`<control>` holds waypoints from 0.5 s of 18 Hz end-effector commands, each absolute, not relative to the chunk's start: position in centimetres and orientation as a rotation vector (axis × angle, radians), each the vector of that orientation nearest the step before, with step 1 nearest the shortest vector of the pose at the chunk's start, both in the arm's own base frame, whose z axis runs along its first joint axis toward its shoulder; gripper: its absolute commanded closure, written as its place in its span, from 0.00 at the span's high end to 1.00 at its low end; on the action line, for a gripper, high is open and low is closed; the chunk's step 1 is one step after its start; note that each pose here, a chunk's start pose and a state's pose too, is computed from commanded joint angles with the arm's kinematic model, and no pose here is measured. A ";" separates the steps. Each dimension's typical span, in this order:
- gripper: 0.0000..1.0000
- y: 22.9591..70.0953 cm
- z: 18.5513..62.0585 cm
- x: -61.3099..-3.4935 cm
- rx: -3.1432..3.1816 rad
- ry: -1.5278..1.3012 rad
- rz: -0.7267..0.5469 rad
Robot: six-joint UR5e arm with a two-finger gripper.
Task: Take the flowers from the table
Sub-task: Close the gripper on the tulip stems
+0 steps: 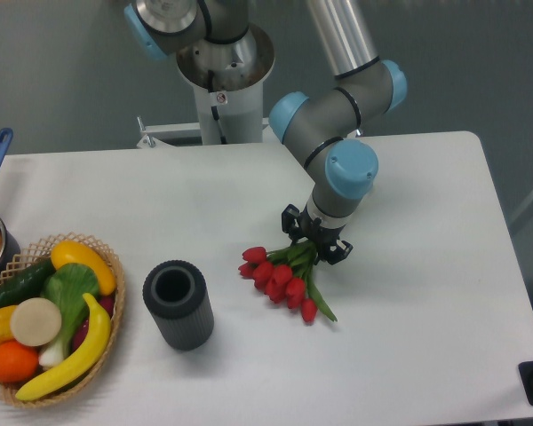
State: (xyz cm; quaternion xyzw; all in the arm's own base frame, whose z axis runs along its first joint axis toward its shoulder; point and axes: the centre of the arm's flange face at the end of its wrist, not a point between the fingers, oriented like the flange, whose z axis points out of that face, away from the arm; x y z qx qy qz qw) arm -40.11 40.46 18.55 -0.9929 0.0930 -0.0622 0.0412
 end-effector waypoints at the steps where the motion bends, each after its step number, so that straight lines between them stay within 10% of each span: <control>1: 0.47 40.4 18.5 -40.1 -3.040 0.285 -0.193; 9: 0.27 40.5 19.1 -40.3 -3.035 0.285 -0.178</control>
